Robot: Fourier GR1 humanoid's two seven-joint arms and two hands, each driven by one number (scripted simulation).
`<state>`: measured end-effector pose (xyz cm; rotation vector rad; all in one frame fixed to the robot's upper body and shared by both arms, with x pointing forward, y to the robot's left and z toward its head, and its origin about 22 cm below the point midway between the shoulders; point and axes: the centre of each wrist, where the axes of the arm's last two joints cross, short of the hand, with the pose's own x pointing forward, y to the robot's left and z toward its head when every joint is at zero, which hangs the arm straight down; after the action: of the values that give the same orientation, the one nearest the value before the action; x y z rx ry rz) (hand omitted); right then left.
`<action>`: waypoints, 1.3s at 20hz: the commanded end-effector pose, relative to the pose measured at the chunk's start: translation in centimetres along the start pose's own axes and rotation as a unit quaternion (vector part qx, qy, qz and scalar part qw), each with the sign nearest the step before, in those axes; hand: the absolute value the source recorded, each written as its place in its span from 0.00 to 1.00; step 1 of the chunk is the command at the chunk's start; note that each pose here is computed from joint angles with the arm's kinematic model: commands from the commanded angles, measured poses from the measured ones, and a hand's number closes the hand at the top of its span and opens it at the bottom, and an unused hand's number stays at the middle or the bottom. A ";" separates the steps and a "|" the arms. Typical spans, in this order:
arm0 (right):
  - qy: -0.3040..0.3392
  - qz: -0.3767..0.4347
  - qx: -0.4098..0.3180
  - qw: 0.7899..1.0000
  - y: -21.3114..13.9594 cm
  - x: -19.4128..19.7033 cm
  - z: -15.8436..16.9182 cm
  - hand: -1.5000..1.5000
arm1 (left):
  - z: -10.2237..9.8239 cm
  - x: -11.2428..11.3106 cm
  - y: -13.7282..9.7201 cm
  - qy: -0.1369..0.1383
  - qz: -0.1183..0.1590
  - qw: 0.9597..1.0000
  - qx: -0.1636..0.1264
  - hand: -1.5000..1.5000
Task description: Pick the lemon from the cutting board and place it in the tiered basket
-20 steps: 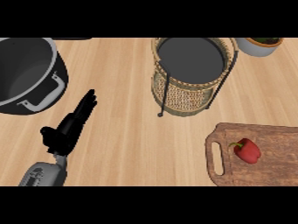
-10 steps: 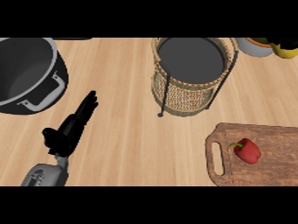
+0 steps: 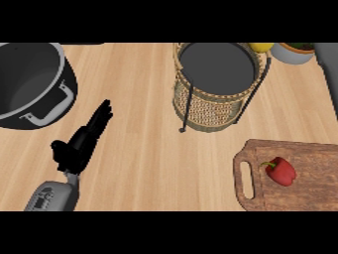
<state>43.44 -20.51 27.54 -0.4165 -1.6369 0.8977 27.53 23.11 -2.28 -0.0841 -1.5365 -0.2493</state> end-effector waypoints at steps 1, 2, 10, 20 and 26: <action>0.004 0.010 0.029 1.000 4.7 1.6 -2.2 1.00 | -0.4 0.1 0.1 -0.002 0.002 1.000 0.008 0.50; 0.011 -0.002 0.025 1.000 3.6 2.0 -2.8 1.00 | -0.3 1.4 1.7 0.001 -0.002 1.000 -0.005 0.50; -0.003 -0.045 0.060 0.997 10.0 1.4 -4.3 1.00 | 0.6 -0.6 0.7 -0.006 0.003 1.000 0.006 0.50; 0.127 -0.170 0.153 0.965 10.8 2.0 -5.4 1.00 | 1.1 -0.3 1.3 0.002 0.002 1.000 0.009 0.50; 0.131 -0.257 0.138 0.948 9.6 1.5 -5.2 0.00 | 1.3 -1.0 -0.5 -0.001 0.001 1.000 0.004 0.50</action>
<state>46.01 -11.16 21.57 0.0054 -1.2877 0.7024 26.90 23.55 -2.40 -0.0766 -1.5359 -0.2395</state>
